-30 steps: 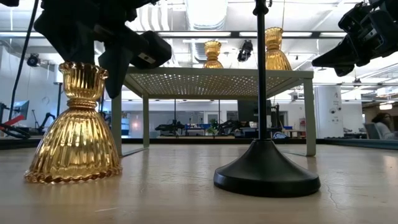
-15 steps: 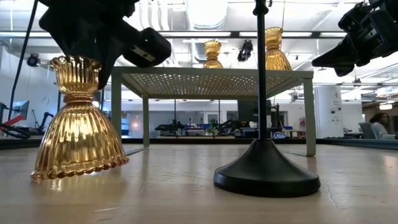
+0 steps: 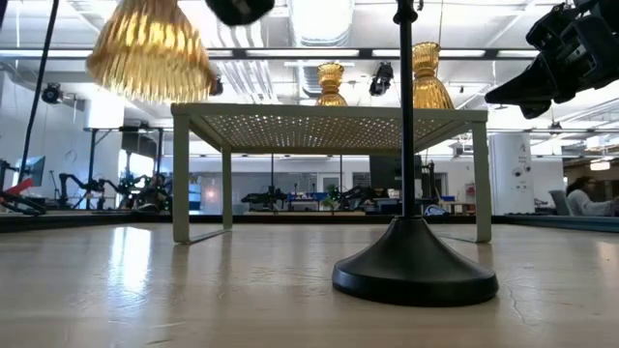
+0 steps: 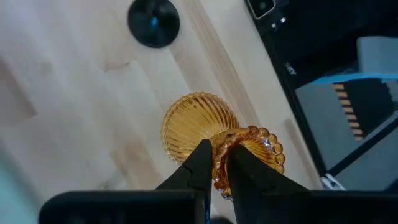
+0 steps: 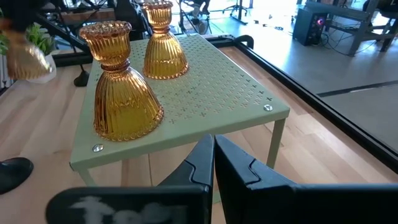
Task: Pick & Place candle stick holders
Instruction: Put the yellow glass candle holder on the shelf
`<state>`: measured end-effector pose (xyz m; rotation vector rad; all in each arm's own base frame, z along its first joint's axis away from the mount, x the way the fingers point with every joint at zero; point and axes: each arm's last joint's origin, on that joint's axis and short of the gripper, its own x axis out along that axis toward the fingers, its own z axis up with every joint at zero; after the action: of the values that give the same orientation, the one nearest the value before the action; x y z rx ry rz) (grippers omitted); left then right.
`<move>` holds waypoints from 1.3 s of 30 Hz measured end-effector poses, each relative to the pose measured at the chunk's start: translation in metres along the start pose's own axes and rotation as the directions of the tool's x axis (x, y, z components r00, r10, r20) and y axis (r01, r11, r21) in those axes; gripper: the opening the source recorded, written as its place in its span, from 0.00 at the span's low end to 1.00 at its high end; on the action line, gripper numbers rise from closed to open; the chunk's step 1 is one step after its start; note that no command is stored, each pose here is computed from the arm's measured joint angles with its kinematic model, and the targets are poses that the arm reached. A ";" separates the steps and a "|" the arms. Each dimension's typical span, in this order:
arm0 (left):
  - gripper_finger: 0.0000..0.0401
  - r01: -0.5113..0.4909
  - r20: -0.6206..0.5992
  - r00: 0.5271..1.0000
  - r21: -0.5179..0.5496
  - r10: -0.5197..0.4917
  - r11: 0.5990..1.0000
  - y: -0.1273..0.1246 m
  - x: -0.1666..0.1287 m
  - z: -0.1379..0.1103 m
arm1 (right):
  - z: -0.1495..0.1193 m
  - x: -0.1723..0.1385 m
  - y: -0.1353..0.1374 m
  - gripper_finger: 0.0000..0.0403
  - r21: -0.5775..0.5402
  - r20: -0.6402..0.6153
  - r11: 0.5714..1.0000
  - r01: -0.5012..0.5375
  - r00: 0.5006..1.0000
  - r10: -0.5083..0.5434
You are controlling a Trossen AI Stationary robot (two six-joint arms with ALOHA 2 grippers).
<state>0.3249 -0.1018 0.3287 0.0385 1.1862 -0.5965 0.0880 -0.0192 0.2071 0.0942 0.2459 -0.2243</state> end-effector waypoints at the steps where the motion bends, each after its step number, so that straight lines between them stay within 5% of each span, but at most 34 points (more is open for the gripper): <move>1: 0.08 -0.005 0.005 1.000 -0.014 0.005 1.000 0.002 -0.009 0.001 | 0.000 0.000 0.000 0.02 0.000 0.000 1.000 0.000 1.000 0.000; 12: 0.08 -0.144 0.118 0.980 -0.148 0.162 0.978 0.046 -0.115 -0.007 | 0.000 0.000 0.000 0.02 0.000 0.000 1.000 0.000 1.000 0.000; 18: 0.08 -0.287 0.075 0.943 -0.304 0.323 0.908 0.087 -0.154 -0.036 | 0.000 0.000 0.000 0.02 0.000 0.000 1.000 0.000 1.000 0.000; 27: 0.08 -0.332 0.023 0.927 -0.411 0.373 0.849 0.131 -0.167 -0.065 | 0.000 0.000 0.000 0.02 0.000 0.000 1.000 0.000 1.000 0.000; 39: 0.08 -0.326 -0.046 0.939 -0.440 0.342 0.837 0.167 -0.152 -0.073 | 0.000 0.000 0.000 0.02 0.000 0.000 1.000 0.000 1.000 0.000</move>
<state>0.3019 0.1264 0.3870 -0.1491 1.2223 -0.0075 0.0880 -0.0192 0.2071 0.0943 0.2460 -0.2245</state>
